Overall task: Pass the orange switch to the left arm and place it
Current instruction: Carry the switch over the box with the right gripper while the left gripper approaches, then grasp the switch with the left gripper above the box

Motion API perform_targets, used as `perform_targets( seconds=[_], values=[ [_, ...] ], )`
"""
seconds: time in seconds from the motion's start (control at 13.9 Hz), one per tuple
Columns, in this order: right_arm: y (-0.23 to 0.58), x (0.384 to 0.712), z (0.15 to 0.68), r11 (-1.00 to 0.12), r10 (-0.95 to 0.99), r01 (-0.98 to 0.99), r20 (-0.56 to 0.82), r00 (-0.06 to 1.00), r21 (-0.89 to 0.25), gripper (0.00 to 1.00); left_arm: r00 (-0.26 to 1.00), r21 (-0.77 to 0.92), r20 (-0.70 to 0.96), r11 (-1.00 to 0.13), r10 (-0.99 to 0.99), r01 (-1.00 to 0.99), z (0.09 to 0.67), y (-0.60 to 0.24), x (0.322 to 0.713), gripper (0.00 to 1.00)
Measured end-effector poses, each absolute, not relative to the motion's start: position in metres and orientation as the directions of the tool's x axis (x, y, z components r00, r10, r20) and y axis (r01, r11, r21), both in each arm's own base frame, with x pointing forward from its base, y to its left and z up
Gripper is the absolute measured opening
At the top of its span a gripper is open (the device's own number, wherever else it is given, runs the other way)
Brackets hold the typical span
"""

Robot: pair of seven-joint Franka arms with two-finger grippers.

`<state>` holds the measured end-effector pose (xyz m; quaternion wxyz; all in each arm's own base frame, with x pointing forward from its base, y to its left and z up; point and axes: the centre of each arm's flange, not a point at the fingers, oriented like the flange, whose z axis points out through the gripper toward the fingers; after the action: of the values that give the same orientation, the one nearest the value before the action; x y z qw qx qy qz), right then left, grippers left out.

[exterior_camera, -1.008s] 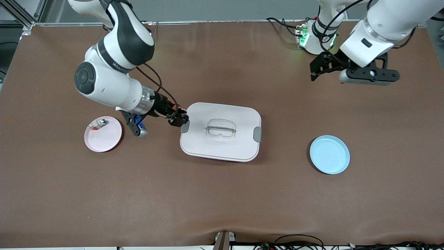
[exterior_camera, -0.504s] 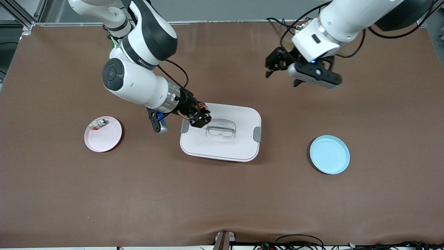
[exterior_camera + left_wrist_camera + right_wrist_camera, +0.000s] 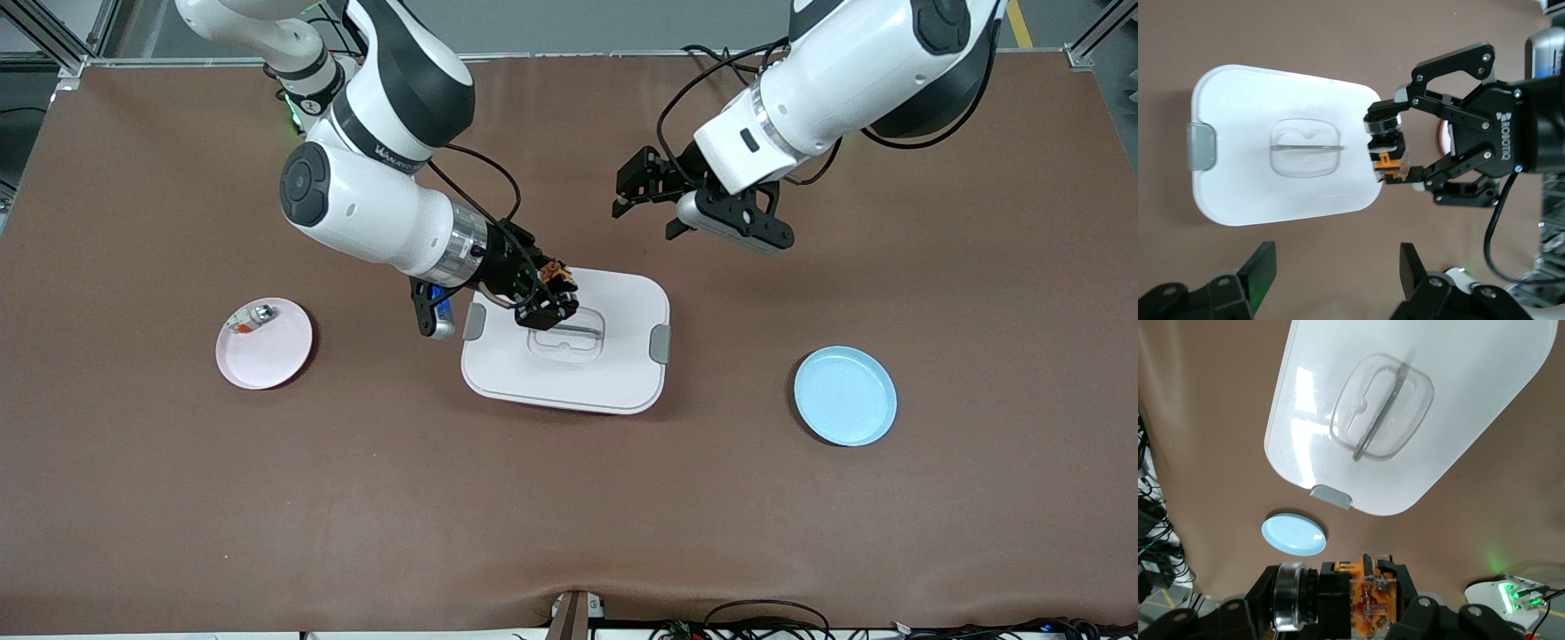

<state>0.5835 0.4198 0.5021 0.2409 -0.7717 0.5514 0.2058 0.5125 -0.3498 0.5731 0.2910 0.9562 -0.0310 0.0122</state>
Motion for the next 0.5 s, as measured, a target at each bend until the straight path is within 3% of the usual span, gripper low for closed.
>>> perform_targets(
  seconds=[0.5],
  values=[
    [0.444,0.572,0.516,-0.230,-0.726,-0.961,-0.631,0.275,-0.155,0.73,0.999,0.628,0.025,-0.778,0.032,0.009,0.547,-0.353,0.530,0.76]
  ],
)
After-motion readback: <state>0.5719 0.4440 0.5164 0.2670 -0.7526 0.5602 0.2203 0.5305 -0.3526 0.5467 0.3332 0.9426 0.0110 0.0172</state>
